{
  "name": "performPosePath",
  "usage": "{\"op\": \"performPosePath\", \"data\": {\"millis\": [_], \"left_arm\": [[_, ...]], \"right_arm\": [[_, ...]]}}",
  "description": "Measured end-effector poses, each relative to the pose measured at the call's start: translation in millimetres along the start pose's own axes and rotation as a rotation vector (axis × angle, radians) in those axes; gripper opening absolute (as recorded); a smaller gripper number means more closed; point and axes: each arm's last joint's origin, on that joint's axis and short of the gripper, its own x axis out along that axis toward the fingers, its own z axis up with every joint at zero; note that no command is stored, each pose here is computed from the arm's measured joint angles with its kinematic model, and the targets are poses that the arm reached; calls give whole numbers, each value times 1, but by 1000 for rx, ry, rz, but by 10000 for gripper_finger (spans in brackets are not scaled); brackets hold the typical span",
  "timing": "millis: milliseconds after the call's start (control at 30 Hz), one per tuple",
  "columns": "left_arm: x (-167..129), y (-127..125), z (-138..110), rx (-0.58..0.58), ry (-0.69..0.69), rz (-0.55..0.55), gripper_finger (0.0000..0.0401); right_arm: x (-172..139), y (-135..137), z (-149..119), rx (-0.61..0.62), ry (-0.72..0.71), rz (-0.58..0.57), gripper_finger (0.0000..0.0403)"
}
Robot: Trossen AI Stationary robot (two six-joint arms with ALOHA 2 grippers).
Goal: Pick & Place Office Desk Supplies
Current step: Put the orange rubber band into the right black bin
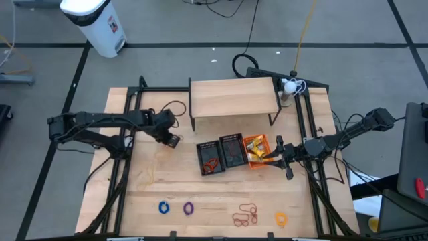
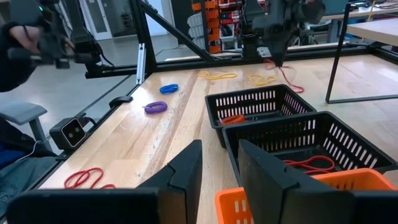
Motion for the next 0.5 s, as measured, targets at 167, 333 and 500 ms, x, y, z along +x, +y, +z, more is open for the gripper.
{"op": "performPosePath", "data": {"millis": [167,333,500], "left_arm": [[-23,-19,6,83,-54,-90,2],[-40,-39,4,180,-75,-187,1],[-56,-59,-2,300,-58,-320,1]], "right_arm": [[0,0,0,0,0,0,93],[0,0,0,0,2,0,93],[0,0,0,-1,2,0,93]]}}
